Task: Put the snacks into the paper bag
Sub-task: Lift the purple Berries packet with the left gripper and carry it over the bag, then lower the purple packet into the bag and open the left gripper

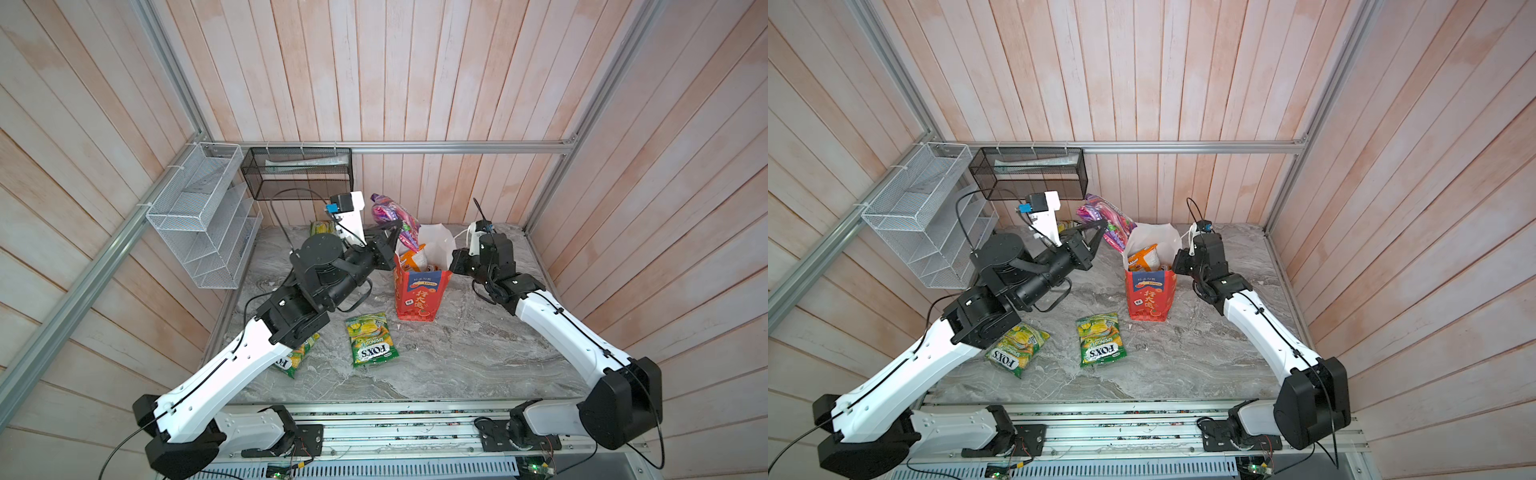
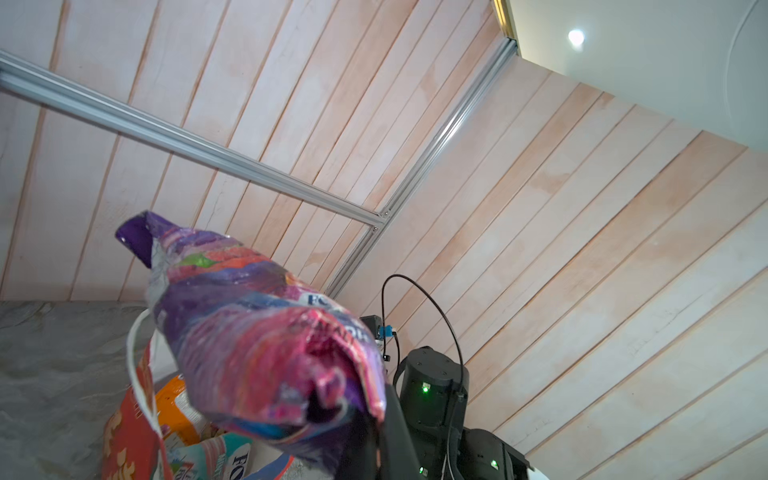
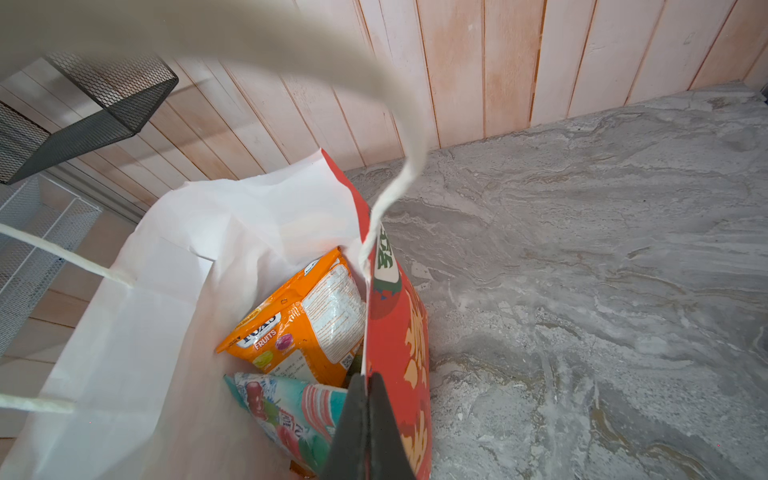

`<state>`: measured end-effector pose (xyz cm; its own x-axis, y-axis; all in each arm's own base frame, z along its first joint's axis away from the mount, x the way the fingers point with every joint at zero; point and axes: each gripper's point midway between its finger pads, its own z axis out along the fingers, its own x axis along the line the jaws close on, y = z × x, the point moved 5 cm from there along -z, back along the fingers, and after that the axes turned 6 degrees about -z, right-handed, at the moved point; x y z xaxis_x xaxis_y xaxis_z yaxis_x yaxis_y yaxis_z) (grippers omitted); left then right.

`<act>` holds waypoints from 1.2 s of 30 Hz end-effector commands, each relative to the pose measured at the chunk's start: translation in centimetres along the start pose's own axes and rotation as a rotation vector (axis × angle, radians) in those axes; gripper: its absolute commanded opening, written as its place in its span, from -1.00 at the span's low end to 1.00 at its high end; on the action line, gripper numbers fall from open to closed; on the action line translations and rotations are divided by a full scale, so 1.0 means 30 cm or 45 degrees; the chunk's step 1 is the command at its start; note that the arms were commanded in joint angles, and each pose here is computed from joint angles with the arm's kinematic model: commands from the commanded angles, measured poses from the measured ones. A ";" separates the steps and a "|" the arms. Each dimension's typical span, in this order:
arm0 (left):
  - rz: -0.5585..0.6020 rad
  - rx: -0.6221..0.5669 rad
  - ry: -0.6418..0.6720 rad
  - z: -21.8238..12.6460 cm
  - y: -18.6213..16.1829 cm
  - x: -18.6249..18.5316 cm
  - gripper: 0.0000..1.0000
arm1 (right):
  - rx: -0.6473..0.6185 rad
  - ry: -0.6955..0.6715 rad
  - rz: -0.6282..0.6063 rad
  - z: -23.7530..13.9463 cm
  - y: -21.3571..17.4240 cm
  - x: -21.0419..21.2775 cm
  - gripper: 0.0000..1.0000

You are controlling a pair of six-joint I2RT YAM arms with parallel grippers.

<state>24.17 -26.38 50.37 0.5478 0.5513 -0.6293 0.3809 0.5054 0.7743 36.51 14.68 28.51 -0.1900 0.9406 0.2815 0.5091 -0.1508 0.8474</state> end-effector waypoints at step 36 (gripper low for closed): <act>0.340 0.862 0.347 0.413 -0.313 0.273 -1.00 | 0.034 -0.007 -0.021 0.001 -0.026 -0.011 -1.00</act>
<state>34.50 -33.89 38.05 0.4601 0.8211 -0.3377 0.7041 -0.1057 0.7022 36.51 14.70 28.50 -0.1971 0.9398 0.2792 0.5096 -0.1451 0.8481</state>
